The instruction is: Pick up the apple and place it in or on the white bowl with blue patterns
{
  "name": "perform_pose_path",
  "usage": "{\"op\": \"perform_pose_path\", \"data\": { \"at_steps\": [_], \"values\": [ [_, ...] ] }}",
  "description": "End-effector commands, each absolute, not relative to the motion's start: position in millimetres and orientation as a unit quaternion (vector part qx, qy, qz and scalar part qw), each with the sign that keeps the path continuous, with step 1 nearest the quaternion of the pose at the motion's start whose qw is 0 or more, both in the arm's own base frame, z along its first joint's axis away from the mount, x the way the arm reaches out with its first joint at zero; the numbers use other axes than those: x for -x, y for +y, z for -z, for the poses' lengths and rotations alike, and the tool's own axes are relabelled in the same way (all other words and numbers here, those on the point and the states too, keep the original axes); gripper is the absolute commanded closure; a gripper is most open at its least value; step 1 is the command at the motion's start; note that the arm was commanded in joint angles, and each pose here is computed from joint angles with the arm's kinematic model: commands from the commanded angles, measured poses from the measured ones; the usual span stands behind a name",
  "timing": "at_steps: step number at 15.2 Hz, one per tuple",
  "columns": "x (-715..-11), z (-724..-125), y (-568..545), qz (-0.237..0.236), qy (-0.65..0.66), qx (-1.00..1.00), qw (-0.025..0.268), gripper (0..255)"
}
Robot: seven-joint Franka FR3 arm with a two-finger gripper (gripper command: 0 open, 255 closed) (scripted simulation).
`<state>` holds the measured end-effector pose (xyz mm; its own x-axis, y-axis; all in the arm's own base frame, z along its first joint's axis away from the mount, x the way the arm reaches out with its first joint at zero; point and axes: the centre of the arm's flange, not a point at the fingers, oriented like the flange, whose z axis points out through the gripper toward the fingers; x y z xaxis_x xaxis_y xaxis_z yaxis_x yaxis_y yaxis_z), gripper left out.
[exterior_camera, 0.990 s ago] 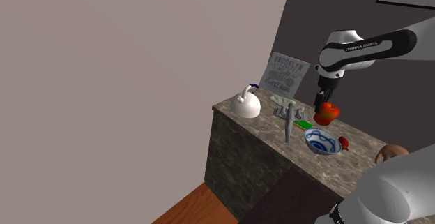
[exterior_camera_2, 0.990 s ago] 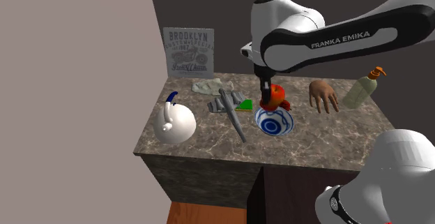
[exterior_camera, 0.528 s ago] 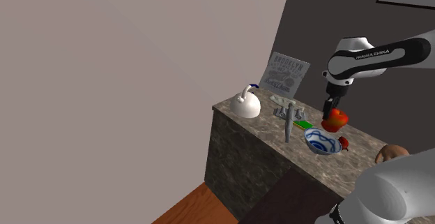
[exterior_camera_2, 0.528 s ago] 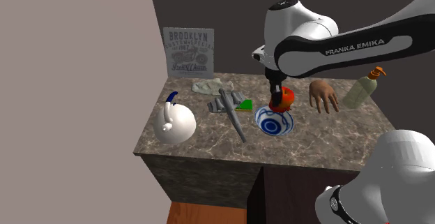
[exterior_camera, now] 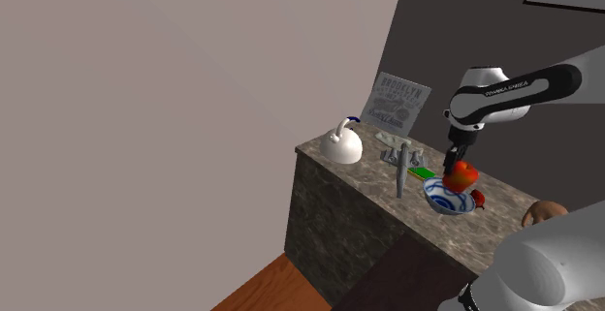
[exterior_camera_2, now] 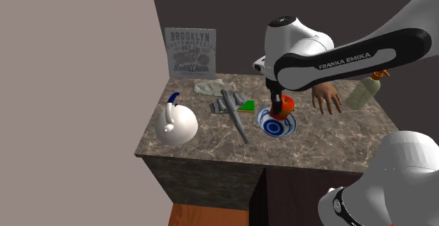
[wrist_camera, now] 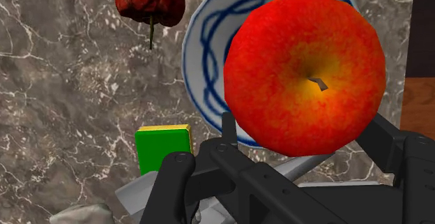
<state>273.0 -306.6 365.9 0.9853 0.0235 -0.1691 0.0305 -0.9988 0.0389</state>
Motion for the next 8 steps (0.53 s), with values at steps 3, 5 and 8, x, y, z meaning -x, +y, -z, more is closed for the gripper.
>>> {"op": "perform_pose_path", "data": {
  "at_steps": [3,5,8],
  "values": [
    [-273.6,-343.3,-306.0,0.084,0.014,-0.996,0.021,255],
    [-273.6,-341.6,-306.0,0.084,0.014,-0.996,0.021,255],
    [-273.6,-341.6,-306.0,0.084,0.014,-0.996,0.021,255]
  ]
}}
